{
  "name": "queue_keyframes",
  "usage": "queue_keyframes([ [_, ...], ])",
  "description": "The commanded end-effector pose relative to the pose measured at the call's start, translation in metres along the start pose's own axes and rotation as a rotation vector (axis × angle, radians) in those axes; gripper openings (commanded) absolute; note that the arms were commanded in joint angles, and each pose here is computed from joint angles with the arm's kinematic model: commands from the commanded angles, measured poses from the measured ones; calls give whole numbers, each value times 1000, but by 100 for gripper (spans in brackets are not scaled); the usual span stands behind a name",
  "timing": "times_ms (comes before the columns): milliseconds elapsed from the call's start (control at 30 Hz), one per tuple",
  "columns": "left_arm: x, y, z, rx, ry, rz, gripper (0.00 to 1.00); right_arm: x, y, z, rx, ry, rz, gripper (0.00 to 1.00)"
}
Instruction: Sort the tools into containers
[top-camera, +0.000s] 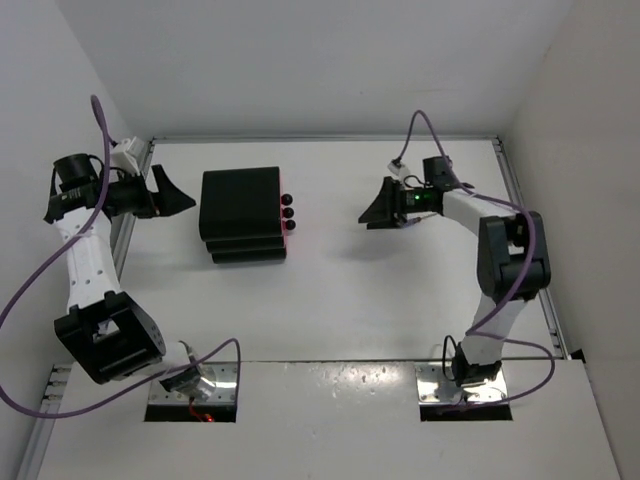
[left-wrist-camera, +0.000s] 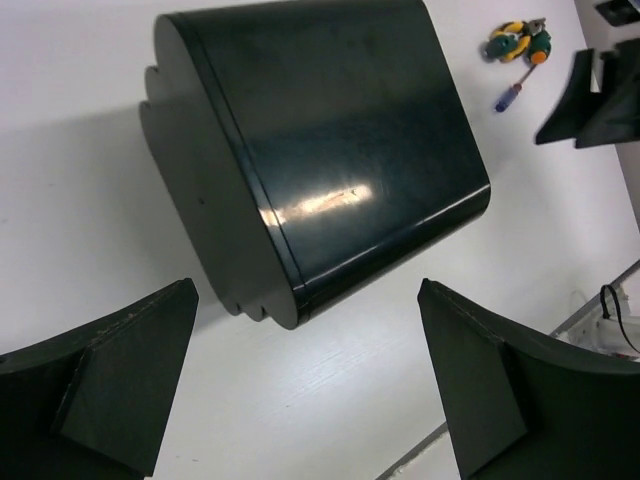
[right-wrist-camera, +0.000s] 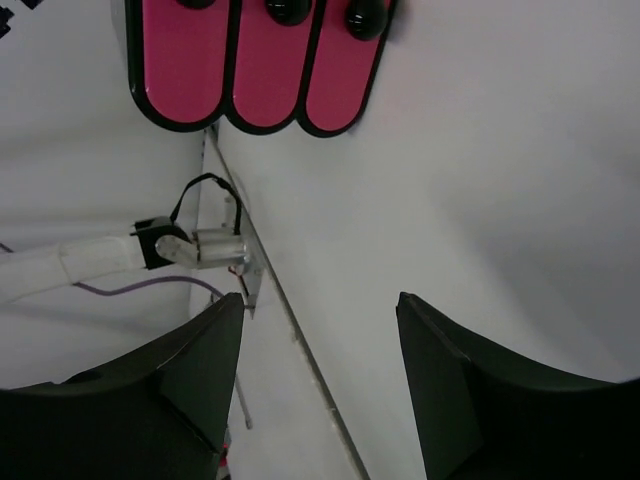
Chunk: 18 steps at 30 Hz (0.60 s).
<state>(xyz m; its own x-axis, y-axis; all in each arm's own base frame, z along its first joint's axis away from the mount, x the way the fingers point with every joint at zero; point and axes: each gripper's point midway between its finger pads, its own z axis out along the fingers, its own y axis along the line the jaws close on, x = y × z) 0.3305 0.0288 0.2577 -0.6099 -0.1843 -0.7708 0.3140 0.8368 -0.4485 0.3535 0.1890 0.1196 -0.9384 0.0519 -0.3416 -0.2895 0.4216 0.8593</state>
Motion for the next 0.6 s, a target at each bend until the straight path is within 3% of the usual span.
queue_keyframes([
  [0,9,-13,8,29,25,-15,99,-27,20,35,-104,-2,-8,63],
  [200,12,-8,34,-53,55,9,99,-12,19,90,-158,74,65,62],
  [433,24,4,61,-113,101,-6,99,-19,5,134,-219,66,179,61],
  [567,32,11,68,-144,120,-11,99,-35,-5,154,-207,-11,200,59],
])
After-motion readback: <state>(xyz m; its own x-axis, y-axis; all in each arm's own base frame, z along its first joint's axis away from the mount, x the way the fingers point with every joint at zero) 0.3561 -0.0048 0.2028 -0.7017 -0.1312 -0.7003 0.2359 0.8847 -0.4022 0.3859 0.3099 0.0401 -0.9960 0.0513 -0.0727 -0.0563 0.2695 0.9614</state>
